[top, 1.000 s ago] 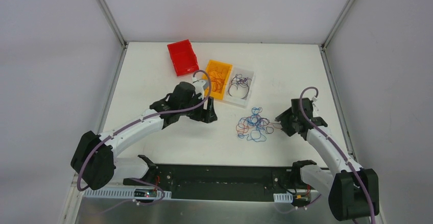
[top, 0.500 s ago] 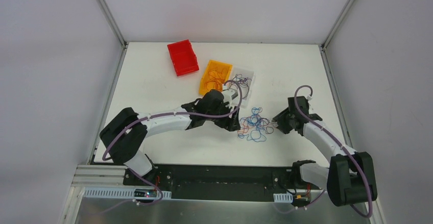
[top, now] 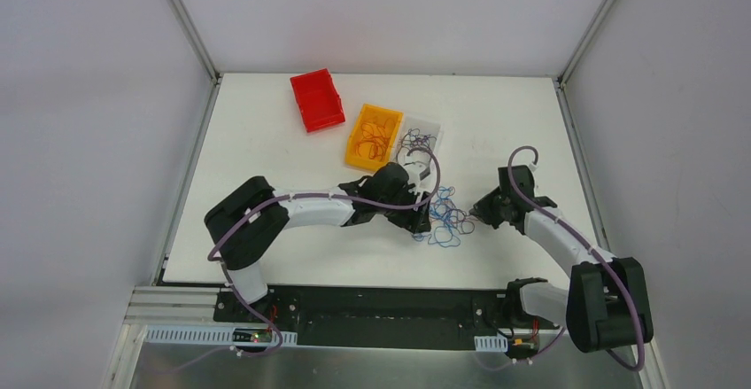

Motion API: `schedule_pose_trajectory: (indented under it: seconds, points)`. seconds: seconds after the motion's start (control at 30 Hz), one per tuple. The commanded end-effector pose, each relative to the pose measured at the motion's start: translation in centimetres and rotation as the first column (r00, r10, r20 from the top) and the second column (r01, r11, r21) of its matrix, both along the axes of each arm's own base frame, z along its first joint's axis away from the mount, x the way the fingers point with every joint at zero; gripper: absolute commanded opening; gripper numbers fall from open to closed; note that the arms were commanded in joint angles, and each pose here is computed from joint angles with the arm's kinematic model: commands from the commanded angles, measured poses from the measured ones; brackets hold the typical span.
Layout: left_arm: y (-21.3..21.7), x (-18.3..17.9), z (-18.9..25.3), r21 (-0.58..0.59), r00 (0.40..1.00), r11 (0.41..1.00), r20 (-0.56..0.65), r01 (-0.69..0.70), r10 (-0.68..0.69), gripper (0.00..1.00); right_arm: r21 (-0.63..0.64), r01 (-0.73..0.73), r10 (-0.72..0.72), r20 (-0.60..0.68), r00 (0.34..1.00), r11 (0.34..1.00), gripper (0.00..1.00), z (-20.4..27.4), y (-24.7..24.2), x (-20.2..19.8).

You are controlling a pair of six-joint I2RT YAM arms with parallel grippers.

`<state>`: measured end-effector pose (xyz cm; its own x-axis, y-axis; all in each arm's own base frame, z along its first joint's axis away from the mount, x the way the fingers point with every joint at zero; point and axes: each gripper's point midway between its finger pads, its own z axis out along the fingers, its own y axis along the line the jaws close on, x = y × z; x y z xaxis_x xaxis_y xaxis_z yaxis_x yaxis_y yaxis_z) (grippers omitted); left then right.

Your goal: Untangle the cables

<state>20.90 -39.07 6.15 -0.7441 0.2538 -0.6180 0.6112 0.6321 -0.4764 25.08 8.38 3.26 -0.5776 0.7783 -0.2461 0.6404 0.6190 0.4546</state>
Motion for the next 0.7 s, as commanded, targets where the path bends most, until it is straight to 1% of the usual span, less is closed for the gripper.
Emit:
schedule_pose_trajectory:
  seconds: [0.0, 0.07, 0.13, 0.17, 0.23, 0.3, 0.37, 0.47, 0.67]
  points:
    - [-2.7, 1.3, 1.5, -0.067, 1.0, 0.998, 0.028, -0.002, 0.004, 0.66, 0.023, -0.027, 0.026, 0.075, 0.997, 0.999, 0.0, 2.2, 0.6, 0.9]
    - [-3.2, 1.2, 0.8, -0.062, 1.0, 0.998, 0.015, 0.01, -0.009, 0.62, 0.027, -0.03, 0.028, 0.09, 0.996, 0.999, 0.0, 2.6, 0.6, 0.9]
    - [-3.5, 1.1, 0.0, -0.052, 1.0, 0.998, -0.001, 0.019, -0.019, 0.51, 0.031, -0.034, 0.03, 0.109, 0.994, 0.999, 0.0, 3.1, 0.7, 0.9]
    - [-3.5, 1.1, -0.6, -0.044, 1.0, 0.999, -0.01, 0.019, -0.02, 0.42, 0.034, -0.034, 0.03, 0.12, 0.992, 0.999, 0.0, 3.4, 0.7, 0.9]
    - [-3.3, 1.2, -1.2, -0.024, 1.0, 1.0, -0.019, 0.012, -0.012, 0.21, 0.03, -0.041, 0.036, 0.146, 0.989, 0.999, 0.0, 4.1, 0.7, 1.0]
    - [-2.8, 1.3, -1.2, -0.007, 1.0, 1.0, -0.009, -0.003, 0.003, 0.0, 0.012, -0.05, 0.048, 0.165, 0.985, 0.999, 0.0, 4.9, 0.5, 1.1]
    - [-1.8, 1.5, -0.9, 0.009, 0.999, 0.999, 0.015, -0.034, 0.033, 0.0, -0.021, -0.052, 0.055, 0.179, 0.982, 0.998, 0.0, 5.9, 0.0, 1.2]
    - [0.7, 1.6, -0.2, 0.048, 0.995, 0.995, 0.053, -0.09, 0.088, 0.0, -0.086, -0.013, 0.031, 0.212, 0.977, 0.996, 0.0, 7.1, -1.5, 1.5]
    - [7.3, 1.8, 1.3, 0.127, 0.975, 0.969, 0.096, -0.213, 0.202, 0.0, -0.135, 0.058, -0.02, 0.266, 0.964, 0.989, 0.0, 9.1, -3.3, 1.6]
